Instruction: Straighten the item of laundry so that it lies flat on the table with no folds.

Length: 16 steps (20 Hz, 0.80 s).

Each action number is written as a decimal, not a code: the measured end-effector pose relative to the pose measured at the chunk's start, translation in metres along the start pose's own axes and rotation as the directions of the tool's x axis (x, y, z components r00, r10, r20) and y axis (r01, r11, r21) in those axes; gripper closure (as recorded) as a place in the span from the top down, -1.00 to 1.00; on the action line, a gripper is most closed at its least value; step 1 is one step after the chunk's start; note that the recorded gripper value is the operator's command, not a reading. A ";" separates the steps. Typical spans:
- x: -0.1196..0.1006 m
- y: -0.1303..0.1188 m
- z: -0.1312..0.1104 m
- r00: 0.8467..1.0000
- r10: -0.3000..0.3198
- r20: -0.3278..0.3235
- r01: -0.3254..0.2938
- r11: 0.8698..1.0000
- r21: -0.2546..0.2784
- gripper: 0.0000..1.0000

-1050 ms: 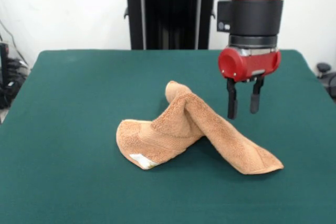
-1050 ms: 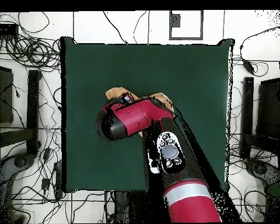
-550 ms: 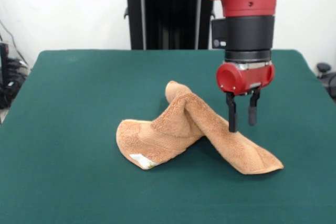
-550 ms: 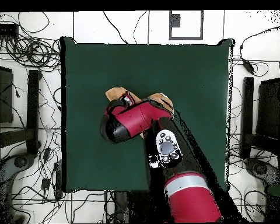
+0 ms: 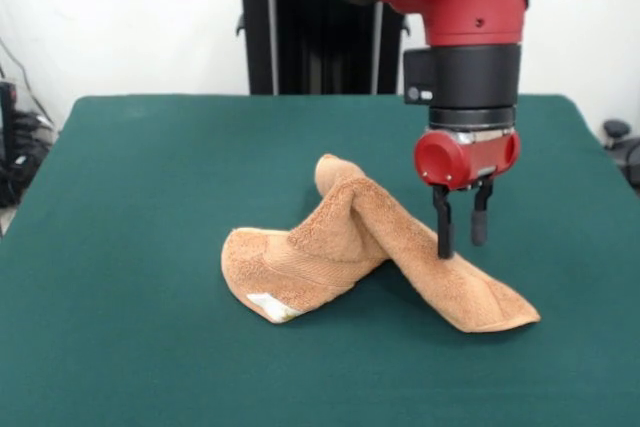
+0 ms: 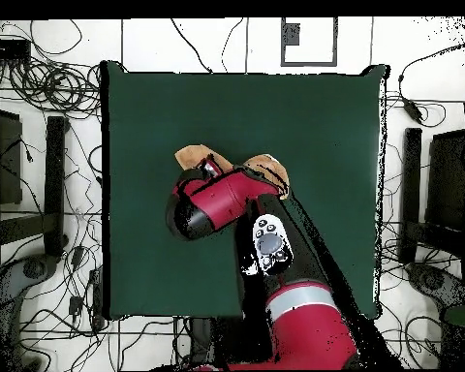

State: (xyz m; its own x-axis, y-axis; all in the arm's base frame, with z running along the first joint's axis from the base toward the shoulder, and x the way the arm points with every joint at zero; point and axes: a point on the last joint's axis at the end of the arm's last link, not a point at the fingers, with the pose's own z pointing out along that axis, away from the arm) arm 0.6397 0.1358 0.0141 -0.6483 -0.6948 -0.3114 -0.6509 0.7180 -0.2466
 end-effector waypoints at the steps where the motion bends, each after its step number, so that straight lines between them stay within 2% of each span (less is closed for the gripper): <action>1: 0.000 0.001 0.000 1.000 -0.002 0.000 0.002 1.000 0.000 1.00; 8: 0.009 0.010 0.011 1.000 0.001 -0.017 -0.002 1.000 -0.021 1.00; 16: 0.034 0.026 0.033 0.998 0.000 -0.065 -0.003 0.999 -0.049 1.00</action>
State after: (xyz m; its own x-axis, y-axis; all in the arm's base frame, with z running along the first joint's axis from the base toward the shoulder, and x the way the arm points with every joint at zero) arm 0.6136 0.1324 -0.0330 -0.6726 -0.6961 -0.2512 -0.6676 0.7172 -0.1999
